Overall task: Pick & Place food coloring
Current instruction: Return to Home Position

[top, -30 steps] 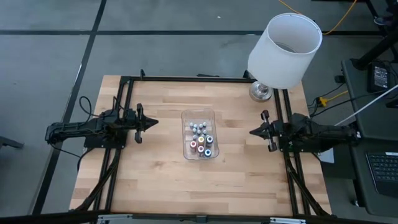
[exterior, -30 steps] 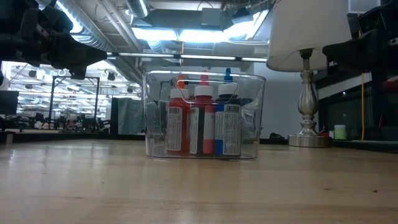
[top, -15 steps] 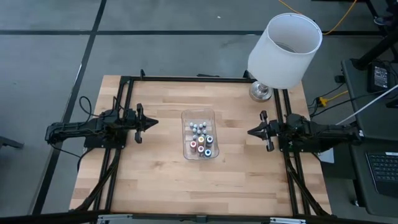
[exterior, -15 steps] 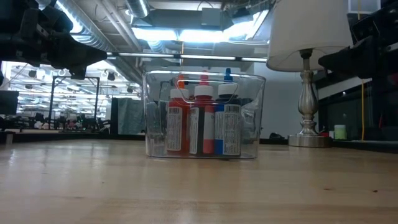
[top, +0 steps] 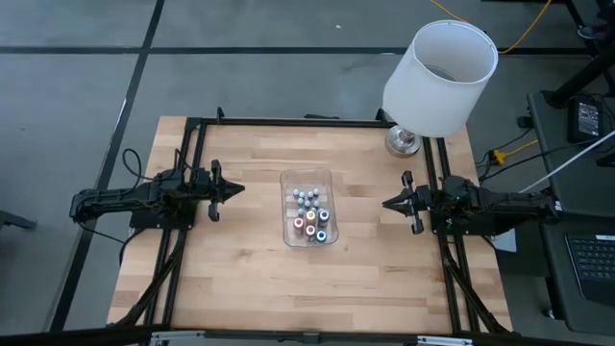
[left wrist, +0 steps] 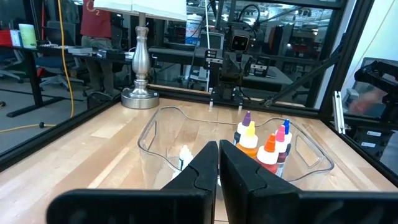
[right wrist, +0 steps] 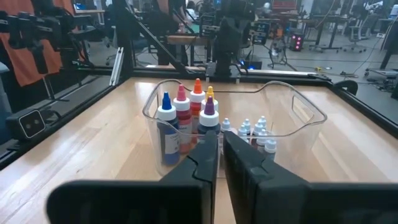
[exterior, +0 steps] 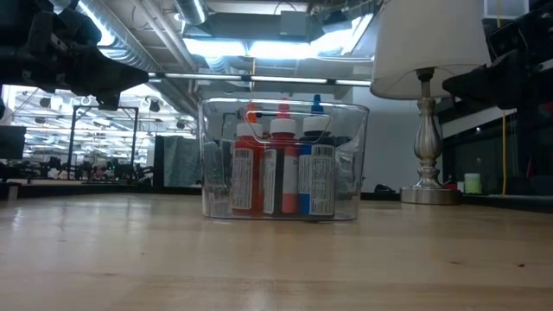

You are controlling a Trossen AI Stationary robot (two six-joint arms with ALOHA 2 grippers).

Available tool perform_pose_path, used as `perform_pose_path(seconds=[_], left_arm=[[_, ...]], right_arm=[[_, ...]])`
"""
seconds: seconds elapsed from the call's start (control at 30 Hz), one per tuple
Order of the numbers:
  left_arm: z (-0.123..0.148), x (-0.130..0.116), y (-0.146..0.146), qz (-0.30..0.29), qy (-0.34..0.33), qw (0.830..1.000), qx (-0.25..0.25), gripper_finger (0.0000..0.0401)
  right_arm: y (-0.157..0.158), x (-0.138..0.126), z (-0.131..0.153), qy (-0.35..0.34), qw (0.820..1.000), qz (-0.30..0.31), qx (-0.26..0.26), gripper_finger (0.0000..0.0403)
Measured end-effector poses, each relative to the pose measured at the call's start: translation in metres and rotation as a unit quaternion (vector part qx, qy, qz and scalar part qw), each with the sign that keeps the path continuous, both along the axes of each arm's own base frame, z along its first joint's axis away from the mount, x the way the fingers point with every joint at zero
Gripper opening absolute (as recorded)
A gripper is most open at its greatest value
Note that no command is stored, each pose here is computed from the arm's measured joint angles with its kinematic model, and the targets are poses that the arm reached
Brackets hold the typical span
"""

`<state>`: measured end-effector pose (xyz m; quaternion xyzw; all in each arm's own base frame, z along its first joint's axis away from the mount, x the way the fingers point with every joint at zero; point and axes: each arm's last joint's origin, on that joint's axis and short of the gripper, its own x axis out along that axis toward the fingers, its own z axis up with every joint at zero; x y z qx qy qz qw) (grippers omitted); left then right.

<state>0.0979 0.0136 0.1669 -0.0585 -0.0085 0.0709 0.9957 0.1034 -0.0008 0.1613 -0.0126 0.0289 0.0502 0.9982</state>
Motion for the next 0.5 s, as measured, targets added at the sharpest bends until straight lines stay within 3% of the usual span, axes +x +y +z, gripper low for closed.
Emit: perform_pose_path(seconds=[0.5], left_arm=[[0.0,0.0,0.0,0.0,0.0,1.0,0.0,0.0013]], right_arm=[[0.0,0.0,0.0001,0.0,1.0,0.0,0.0,0.0028]])
